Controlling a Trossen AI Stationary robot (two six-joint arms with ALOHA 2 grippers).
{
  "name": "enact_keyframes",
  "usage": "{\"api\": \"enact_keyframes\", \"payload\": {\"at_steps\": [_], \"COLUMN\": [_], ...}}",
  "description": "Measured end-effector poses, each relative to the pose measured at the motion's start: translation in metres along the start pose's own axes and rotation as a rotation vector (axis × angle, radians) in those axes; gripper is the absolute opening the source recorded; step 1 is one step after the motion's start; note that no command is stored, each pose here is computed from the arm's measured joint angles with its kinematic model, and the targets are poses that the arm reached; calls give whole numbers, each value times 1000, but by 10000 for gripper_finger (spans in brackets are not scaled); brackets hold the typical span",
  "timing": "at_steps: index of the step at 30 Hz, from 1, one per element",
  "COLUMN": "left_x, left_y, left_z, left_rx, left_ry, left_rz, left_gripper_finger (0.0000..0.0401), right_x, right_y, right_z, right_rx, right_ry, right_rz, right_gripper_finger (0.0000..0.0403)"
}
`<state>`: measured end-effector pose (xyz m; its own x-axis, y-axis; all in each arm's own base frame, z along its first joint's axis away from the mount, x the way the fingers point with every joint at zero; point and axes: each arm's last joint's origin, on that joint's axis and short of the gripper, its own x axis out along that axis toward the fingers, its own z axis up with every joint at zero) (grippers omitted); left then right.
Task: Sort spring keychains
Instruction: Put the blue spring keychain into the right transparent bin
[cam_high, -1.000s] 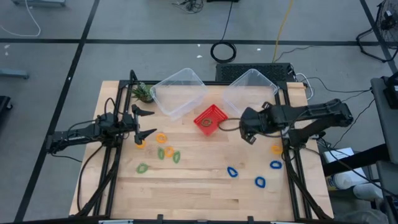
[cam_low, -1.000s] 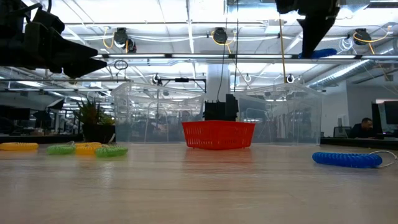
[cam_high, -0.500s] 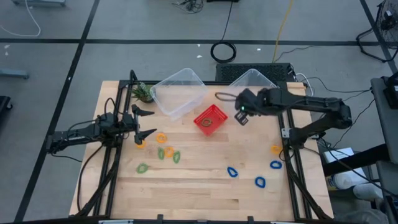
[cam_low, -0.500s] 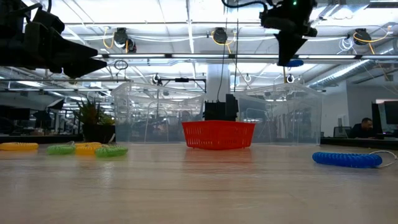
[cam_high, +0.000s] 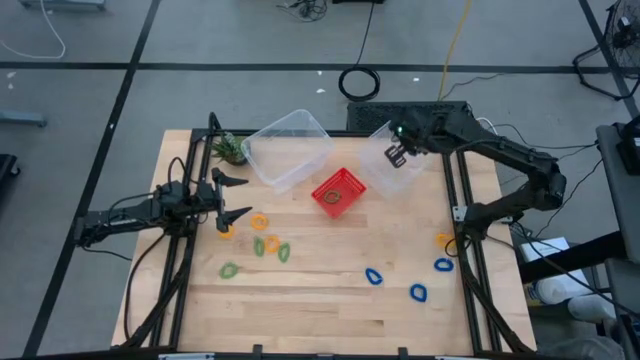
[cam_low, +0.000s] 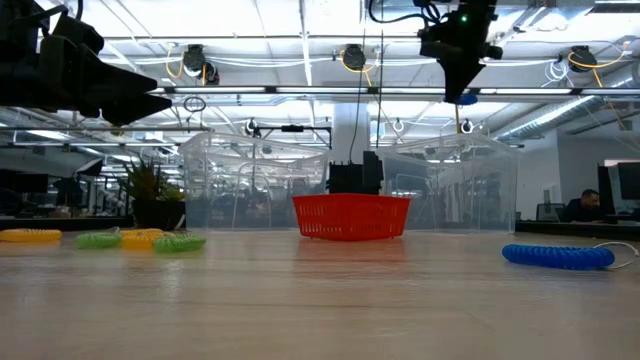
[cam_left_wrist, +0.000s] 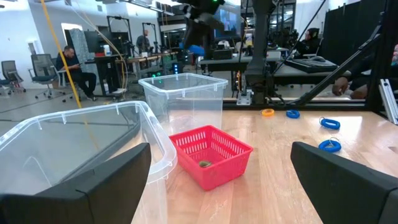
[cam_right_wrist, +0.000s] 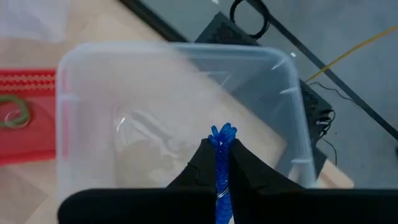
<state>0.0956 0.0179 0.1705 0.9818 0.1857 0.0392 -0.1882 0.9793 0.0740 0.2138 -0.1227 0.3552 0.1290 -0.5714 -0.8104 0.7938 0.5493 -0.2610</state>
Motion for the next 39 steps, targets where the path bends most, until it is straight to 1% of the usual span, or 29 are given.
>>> {"api": "enact_keyframes", "payload": {"at_steps": [6,10,14,19,22,28,31,35,39], "left_x": [0,0,0,0,0,0,0,0,0], "left_y": [0,0,0,0,0,0,0,0,0], "left_z": [0,0,0,0,0,0,0,0,0], "left_rx": [0,0,0,0,0,0,0,0,0], "left_ry": [0,0,-1,-1,-1,-1,-1,-1,-1], "left_rz": [0,0,0,0,0,0,0,0,0], "left_gripper_finger": [395,395,395,395,395,395,395,395,395], "right_x": [0,3,5,10,16,21,24,37,54], "right_y": [-23,-34,-43,-54,-59,-66,-69,-64,-60], "right_z": [12,22,32,42,43,43,41,38,35], "right_rx": [23,37,47,59,55,66,62,43,39], "right_ry": [-25,-28,-32,-15,17,39,79,137,166], "right_rz": [-30,-10,-24,-18,-22,-37,-45,-49,-47], "right_gripper_finger": [1,1,1,1,1,1,1,1,1]}}
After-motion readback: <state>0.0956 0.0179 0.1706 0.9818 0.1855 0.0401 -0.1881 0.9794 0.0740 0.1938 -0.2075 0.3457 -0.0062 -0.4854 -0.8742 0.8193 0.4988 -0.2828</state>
